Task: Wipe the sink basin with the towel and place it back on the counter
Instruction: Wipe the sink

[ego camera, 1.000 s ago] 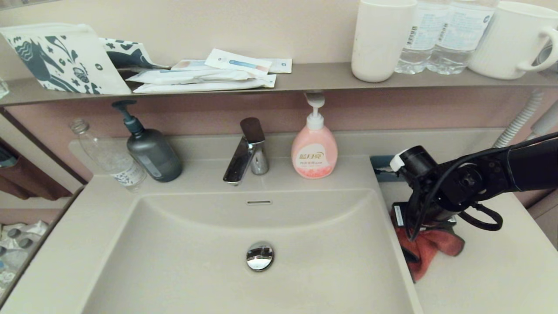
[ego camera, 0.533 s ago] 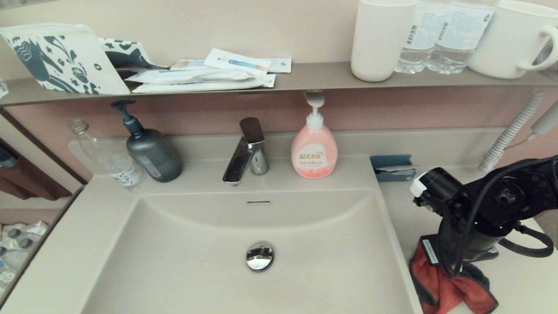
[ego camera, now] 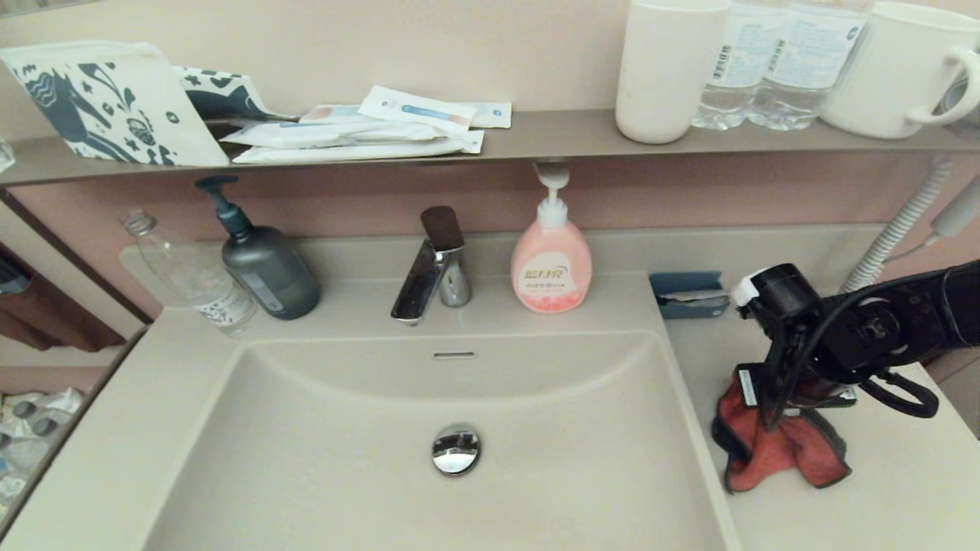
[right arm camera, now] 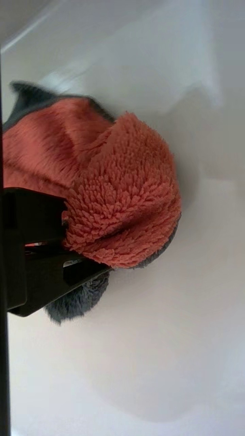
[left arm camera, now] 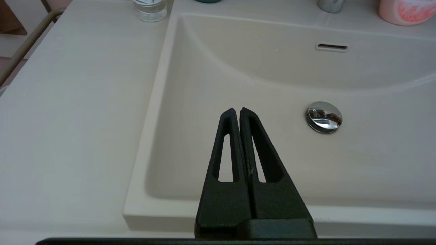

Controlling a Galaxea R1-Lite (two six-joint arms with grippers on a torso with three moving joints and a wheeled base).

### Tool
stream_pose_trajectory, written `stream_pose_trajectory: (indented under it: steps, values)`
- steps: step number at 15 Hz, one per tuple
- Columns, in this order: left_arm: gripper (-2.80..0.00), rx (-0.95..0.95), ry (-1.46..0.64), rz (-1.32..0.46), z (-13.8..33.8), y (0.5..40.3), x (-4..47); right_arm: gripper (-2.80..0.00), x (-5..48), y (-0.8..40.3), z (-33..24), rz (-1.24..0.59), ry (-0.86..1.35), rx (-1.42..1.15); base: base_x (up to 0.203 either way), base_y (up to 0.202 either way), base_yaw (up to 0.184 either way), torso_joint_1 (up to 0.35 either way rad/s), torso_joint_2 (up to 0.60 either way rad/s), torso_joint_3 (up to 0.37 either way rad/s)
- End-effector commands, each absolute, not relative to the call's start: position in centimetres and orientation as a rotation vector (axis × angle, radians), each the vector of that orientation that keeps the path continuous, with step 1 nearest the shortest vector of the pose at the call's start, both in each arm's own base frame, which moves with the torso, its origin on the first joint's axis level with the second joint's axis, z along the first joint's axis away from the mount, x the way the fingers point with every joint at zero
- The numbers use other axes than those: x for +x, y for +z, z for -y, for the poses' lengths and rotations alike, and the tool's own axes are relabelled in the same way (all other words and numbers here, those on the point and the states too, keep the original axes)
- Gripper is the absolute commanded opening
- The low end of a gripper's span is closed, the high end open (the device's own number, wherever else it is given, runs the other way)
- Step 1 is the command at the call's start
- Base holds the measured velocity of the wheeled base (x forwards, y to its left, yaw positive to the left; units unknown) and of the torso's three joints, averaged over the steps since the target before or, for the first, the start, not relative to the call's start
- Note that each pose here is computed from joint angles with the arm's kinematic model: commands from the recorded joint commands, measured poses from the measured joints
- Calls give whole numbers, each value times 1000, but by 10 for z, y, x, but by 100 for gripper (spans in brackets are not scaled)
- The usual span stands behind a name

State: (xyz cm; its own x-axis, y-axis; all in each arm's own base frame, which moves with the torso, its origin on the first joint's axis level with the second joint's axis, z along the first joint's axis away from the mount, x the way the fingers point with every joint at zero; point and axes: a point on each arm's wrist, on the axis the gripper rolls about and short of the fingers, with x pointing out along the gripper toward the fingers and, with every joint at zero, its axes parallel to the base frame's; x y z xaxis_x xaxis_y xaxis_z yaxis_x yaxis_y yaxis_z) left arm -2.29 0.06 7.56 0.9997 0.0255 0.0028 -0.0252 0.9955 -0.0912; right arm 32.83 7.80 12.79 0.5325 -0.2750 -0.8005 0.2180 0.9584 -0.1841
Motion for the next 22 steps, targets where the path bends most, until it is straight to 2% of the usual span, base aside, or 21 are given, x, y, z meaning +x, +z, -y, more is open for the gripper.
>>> stream_pose_trajectory:
  steps: [1, 6, 11, 16, 19, 22]
  values:
    - [-280, -92, 26, 3, -1, 76, -23, -280, 349, 111, -84, -971, -304, -39, 0, 0, 0, 0, 0, 0]
    - [-280, -92, 26, 3, -1, 76, -23, -280, 380, 112, -80, -899, -335, 41, 0, 0, 0, 0, 0, 0]
    - [-280, -92, 26, 3, -1, 76, -23, -280, 380, 123, -32, -888, -443, 76, 0, 0, 0, 0, 0, 0]
    - [-280, -92, 26, 4, -1, 76, -23, -280, 365, 123, 16, -945, -503, 8, 0, 0, 0, 0, 0, 0]
    - [-280, -92, 26, 3, -1, 76, -23, -280, 337, 128, 39, -996, -514, -51, 0, 0, 0, 0, 0, 0]
    - [-280, -92, 26, 3, -1, 76, -23, -280, 302, 134, 37, -1051, -454, -91, 0, 0, 0, 0, 0, 0]
